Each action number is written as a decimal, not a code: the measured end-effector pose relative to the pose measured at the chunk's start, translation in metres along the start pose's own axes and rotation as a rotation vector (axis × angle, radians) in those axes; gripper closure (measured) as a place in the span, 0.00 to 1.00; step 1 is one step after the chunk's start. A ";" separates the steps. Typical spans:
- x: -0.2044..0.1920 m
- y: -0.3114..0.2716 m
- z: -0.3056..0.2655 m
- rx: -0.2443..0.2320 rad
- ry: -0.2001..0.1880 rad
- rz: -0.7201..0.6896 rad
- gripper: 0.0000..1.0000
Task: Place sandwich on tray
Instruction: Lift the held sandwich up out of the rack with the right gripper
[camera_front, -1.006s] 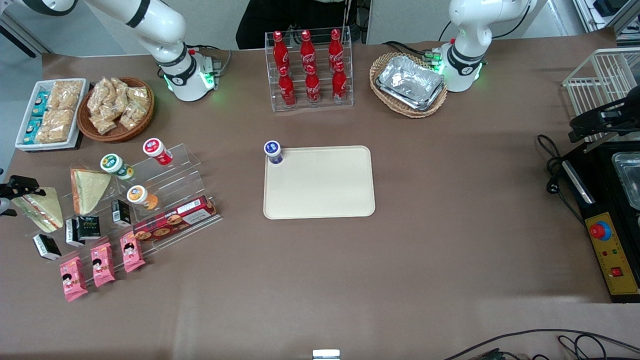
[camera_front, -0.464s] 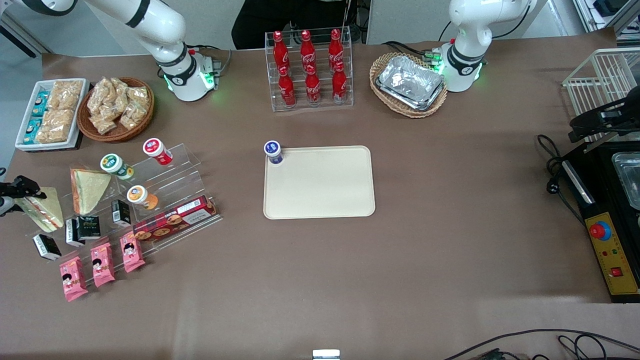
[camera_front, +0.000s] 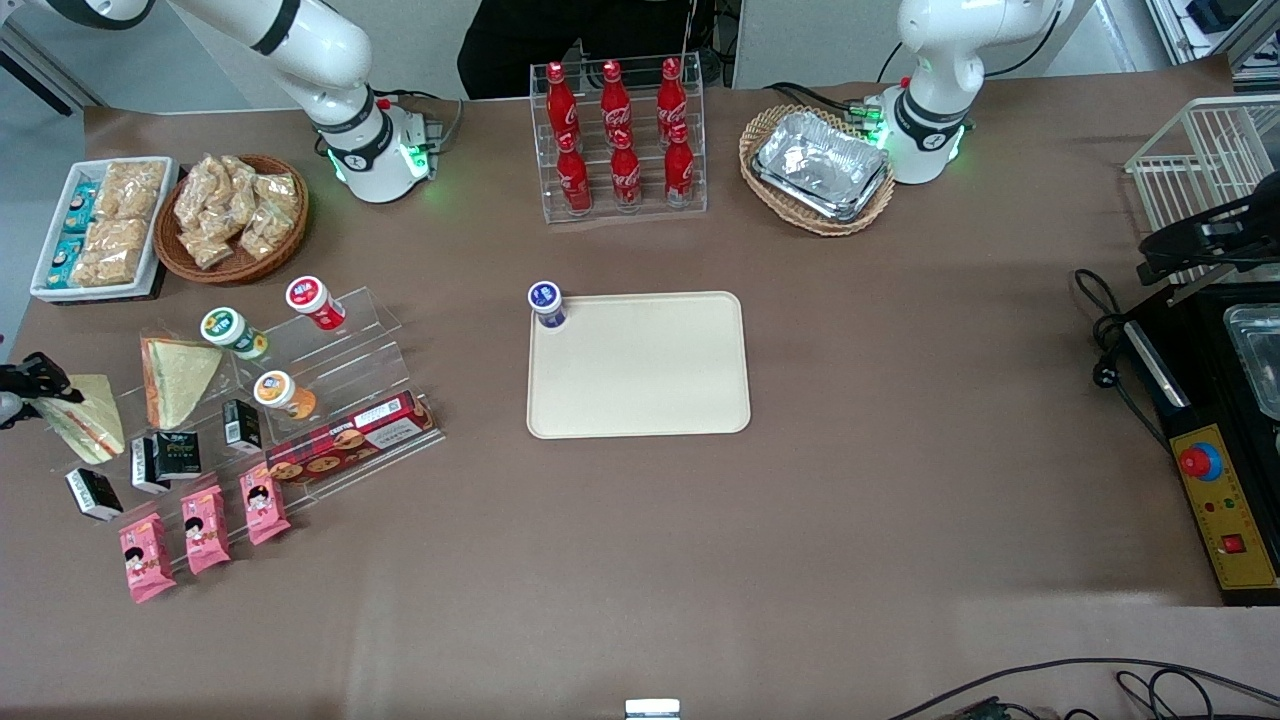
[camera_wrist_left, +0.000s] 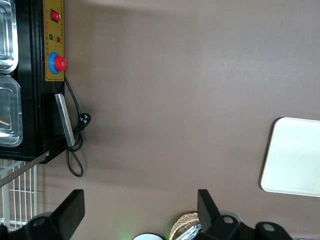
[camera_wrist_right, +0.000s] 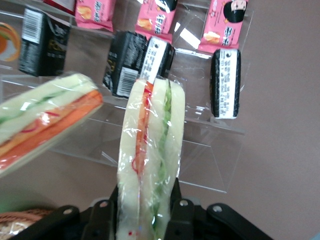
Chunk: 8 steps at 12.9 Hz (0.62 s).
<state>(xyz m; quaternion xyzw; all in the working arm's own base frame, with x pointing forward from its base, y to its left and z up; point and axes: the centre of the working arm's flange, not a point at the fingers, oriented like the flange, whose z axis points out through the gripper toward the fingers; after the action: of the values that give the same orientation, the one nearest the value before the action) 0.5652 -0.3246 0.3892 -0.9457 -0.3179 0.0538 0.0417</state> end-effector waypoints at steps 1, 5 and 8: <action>0.002 -0.002 -0.012 0.007 -0.002 -0.005 0.62; 0.028 -0.030 -0.074 0.010 -0.008 -0.056 0.62; 0.074 -0.085 -0.119 0.018 -0.027 -0.061 0.62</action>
<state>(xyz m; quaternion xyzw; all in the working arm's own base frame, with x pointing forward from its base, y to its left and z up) 0.5884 -0.2178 0.5112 -0.9343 -0.3467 0.0682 0.0472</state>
